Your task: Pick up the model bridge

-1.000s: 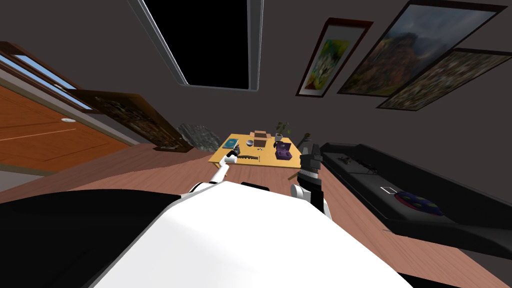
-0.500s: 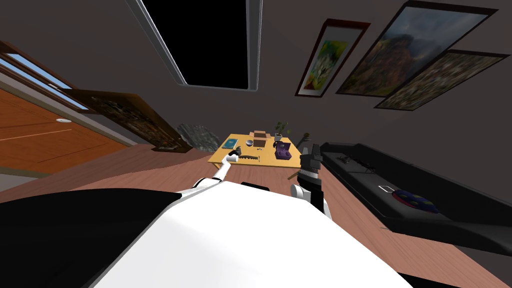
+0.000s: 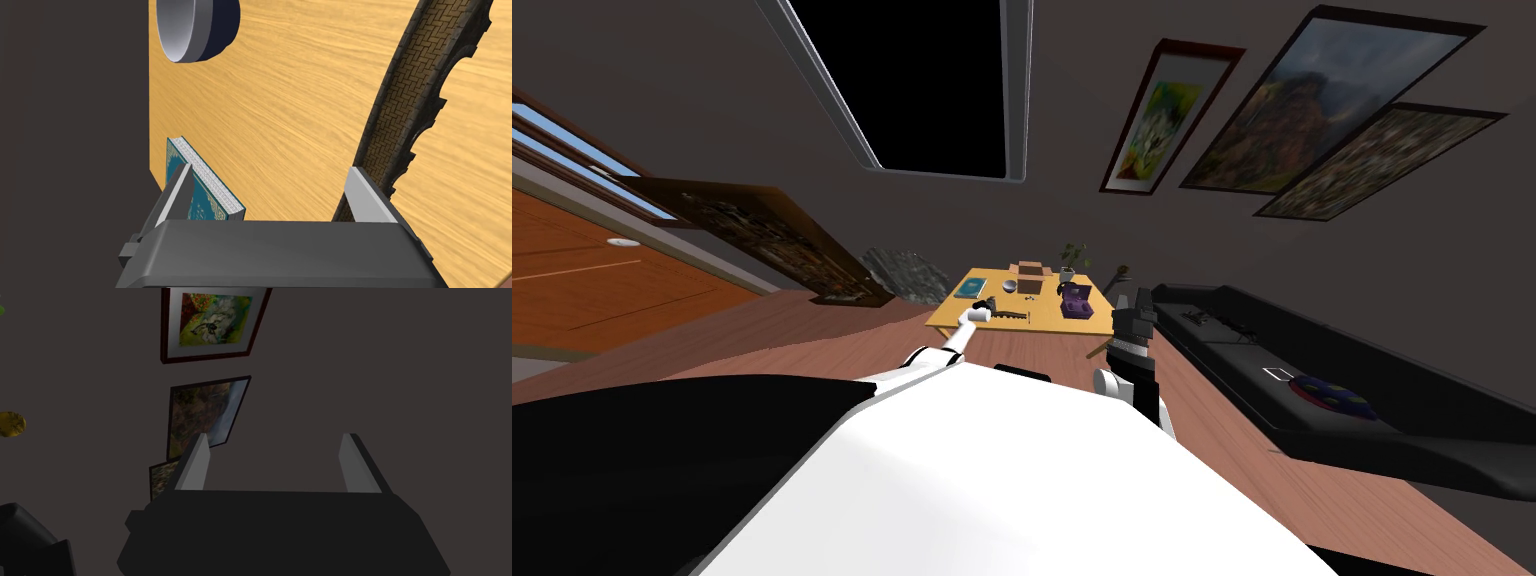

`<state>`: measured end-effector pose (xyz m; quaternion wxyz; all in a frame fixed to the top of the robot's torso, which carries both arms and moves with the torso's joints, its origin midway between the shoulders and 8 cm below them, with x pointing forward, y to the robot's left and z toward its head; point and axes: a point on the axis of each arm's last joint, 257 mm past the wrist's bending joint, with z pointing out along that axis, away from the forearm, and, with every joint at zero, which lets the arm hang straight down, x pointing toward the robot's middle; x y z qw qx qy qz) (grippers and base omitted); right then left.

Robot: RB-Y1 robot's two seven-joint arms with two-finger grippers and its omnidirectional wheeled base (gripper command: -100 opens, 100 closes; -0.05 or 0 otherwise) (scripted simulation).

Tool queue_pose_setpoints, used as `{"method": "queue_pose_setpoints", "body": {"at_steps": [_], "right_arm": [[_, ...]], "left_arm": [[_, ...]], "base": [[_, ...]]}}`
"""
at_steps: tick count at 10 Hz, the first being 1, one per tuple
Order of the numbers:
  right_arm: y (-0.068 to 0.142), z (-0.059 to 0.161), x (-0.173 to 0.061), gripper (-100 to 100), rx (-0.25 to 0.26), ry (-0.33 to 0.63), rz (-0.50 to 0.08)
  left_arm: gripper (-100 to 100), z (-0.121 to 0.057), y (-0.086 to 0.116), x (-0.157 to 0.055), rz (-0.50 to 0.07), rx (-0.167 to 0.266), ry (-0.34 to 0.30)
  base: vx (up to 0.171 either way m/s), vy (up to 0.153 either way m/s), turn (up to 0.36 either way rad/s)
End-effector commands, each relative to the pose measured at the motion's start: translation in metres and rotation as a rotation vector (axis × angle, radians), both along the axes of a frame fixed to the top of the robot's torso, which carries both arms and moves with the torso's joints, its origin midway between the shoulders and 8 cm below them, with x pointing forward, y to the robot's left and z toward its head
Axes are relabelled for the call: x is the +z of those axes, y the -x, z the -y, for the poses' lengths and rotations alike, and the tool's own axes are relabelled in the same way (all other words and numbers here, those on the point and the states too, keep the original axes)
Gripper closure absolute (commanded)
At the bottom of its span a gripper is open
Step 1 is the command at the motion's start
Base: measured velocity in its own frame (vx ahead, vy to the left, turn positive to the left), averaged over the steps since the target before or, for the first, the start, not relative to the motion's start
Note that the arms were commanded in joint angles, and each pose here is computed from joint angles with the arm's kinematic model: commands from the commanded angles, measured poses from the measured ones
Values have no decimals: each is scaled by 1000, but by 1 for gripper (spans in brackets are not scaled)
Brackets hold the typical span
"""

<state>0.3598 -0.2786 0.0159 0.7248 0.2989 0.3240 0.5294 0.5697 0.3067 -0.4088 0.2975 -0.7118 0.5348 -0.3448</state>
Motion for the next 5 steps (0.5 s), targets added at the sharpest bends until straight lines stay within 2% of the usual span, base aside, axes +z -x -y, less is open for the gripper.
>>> {"method": "queue_pose_setpoints", "body": {"at_steps": [1,3,5], "right_arm": [[0,0,0,0,0,0,0],[0,0,0,0,0,0,0],[0,0,0,0,0,0,0]], "left_arm": [[-100,1,3,-10,-37,1,9],[-100,5,7,-22,-87,1,23],[-100,5,7,-22,-87,1,23]], "base": [[9,-6,-13],[11,-10,-21],[0,0,0]]}}
